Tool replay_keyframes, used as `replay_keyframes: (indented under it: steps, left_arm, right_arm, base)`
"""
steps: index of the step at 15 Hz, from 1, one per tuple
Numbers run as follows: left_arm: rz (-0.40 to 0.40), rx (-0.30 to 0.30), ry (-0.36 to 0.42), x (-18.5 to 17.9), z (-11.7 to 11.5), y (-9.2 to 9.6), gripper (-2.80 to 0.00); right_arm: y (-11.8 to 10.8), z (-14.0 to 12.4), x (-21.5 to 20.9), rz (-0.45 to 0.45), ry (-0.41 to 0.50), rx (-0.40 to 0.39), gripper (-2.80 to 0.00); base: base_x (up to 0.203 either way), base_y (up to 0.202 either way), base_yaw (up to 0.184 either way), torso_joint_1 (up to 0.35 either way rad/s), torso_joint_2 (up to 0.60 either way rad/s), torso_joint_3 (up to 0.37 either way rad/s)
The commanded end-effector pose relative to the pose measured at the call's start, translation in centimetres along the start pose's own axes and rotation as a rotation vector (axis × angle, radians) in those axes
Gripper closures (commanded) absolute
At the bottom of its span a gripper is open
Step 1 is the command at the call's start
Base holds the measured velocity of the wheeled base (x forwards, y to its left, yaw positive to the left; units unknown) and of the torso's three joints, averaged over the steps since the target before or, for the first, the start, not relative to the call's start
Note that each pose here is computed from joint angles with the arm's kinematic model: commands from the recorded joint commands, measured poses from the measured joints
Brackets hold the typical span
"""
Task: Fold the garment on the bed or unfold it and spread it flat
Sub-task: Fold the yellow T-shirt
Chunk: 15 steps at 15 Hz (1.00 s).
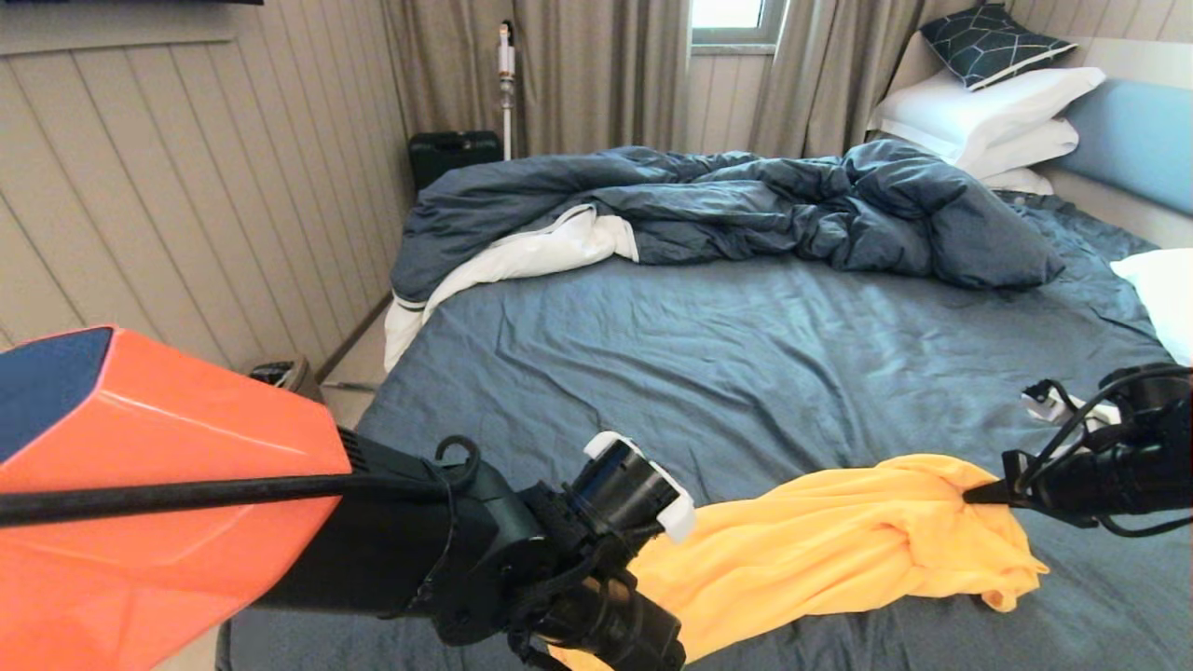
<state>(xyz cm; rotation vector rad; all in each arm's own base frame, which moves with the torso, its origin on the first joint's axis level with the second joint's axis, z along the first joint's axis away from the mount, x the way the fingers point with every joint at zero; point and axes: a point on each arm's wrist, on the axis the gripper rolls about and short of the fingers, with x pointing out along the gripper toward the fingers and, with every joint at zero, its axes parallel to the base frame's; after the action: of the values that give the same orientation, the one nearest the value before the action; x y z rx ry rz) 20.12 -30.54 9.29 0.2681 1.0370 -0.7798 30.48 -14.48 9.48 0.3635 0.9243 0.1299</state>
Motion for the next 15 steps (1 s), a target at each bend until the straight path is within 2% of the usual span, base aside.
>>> replay_keyframes:
  steps: [1,3,9,10,15]
  left_arm:
    - [0.03,0.057,0.016,1.0,-0.2,0.0,-2.8]
    - [0.062,0.071,0.016,1.9,0.0,0.1,-2.8]
    - [0.064,0.07,0.027,3.1,0.0,0.2,-2.8]
    - [0.063,0.07,0.024,3.0,0.0,0.1,0.0]
    - [0.064,0.07,0.02,3.0,0.1,0.1,0.0]
  right_arm:
    - [0.0,0.0,-0.1,0.009,-0.002,0.0,0.0]
    - [0.0,-0.1,-0.1,0.01,-0.002,0.002,0.0]
    - [-0.1,0.0,-0.1,0.016,-0.005,0.002,0.0]
    - [-0.1,0.0,-0.1,0.016,-0.004,0.004,0.0]
    - [-0.1,-0.1,-0.1,0.017,-0.002,0.005,0.0]
  base:
    - [0.0,0.0,0.0,0.0,0.0,0.0]
    - [0.0,0.0,0.0,0.0,0.0,0.0]
    - [0.0,0.0,0.0,0.0,0.0,0.0]
    - [0.0,0.0,0.0,0.0,0.0,0.0]
    - [0.0,0.0,0.0,0.0,0.0,0.0]
